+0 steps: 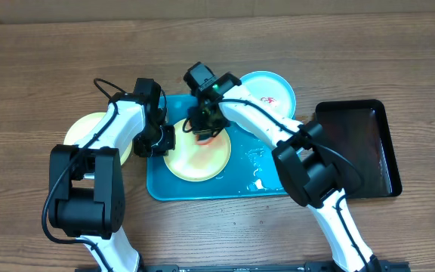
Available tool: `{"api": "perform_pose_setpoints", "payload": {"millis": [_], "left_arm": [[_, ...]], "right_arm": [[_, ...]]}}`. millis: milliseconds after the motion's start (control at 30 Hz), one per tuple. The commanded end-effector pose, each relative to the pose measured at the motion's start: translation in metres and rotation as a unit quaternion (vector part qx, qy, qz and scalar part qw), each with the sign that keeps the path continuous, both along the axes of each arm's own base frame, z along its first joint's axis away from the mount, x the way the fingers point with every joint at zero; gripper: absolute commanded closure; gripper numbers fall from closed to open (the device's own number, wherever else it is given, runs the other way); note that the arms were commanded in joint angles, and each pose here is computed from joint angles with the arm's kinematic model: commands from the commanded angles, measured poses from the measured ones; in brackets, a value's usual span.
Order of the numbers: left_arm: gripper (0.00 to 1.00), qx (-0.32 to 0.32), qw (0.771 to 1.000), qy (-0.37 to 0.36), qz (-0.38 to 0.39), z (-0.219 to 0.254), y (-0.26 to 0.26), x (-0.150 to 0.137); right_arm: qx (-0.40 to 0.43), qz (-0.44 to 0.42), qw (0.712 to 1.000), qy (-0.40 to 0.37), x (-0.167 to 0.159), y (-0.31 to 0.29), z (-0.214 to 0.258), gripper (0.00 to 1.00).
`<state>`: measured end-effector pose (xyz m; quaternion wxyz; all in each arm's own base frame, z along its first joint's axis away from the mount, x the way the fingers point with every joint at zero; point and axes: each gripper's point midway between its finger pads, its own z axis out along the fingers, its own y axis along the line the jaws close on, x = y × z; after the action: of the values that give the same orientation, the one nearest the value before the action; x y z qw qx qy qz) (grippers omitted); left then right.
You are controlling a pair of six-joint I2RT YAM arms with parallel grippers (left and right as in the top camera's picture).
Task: Clean dirty plates on tray and stack at the side
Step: 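Scrub the second yellow plate with the sponge in the right gripper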
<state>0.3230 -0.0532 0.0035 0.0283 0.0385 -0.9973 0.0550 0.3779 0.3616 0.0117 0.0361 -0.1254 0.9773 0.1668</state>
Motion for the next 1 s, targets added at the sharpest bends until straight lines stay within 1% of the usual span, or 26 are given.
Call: {"api": "perform_pose_setpoints", "payload": {"millis": [0,67,133,233,300,367,467,533,633,667,767,967], "left_arm": [[0.96,0.034,0.999,0.029,-0.005,-0.022,0.016,-0.014],[0.96,0.034,0.999,0.028,-0.005,-0.022,0.016,-0.013],[0.96,0.034,0.999,0.027,-0.005,-0.022,0.016,-0.013],[0.96,0.034,0.999,0.027,-0.005,-0.022,0.016,-0.013],[0.96,0.033,0.999,0.027,-0.005,-0.022,0.015,-0.013],[0.96,0.034,0.999,0.027,-0.005,-0.022,0.015,-0.013],[0.96,0.034,0.999,0.026,-0.005,-0.022,0.015,-0.012],[0.96,0.034,0.999,0.025,-0.005,-0.022,0.015,-0.012],[0.96,0.034,0.999,0.025,-0.005,-0.022,0.015,-0.012],[0.96,0.034,0.999,0.025,-0.005,-0.022,0.015,-0.012],[0.96,0.034,0.999,0.024,-0.005,-0.022,0.015,-0.011],[0.96,0.018,1.0,0.006,-0.003,-0.007,0.009,0.0]], "right_arm": [[0.065,0.052,0.993,0.079,-0.042,0.039,-0.015,0.96],[0.081,0.086,0.987,0.105,-0.064,0.048,-0.012,0.96],[0.068,0.094,0.985,0.127,-0.08,0.046,-0.011,0.96],[0.031,0.101,0.982,0.159,-0.098,0.03,-0.013,0.96],[-0.016,0.091,0.982,0.164,-0.099,0.009,-0.018,0.96],[-0.071,0.076,0.983,0.153,-0.092,-0.016,-0.021,0.96],[-0.144,0.044,0.981,0.121,-0.071,-0.051,-0.02,0.96],[-0.19,0.014,0.978,0.088,-0.053,-0.072,-0.016,0.96],[-0.233,-0.014,0.972,0.038,-0.028,-0.092,-0.005,0.96],[-0.234,-0.017,0.972,0.029,-0.023,-0.093,-0.002,0.96],[-0.2,-0.025,0.979,0.009,-0.008,-0.079,0.016,0.96],[-0.118,-0.035,0.991,-0.048,0.019,-0.048,0.085,0.96]]}}
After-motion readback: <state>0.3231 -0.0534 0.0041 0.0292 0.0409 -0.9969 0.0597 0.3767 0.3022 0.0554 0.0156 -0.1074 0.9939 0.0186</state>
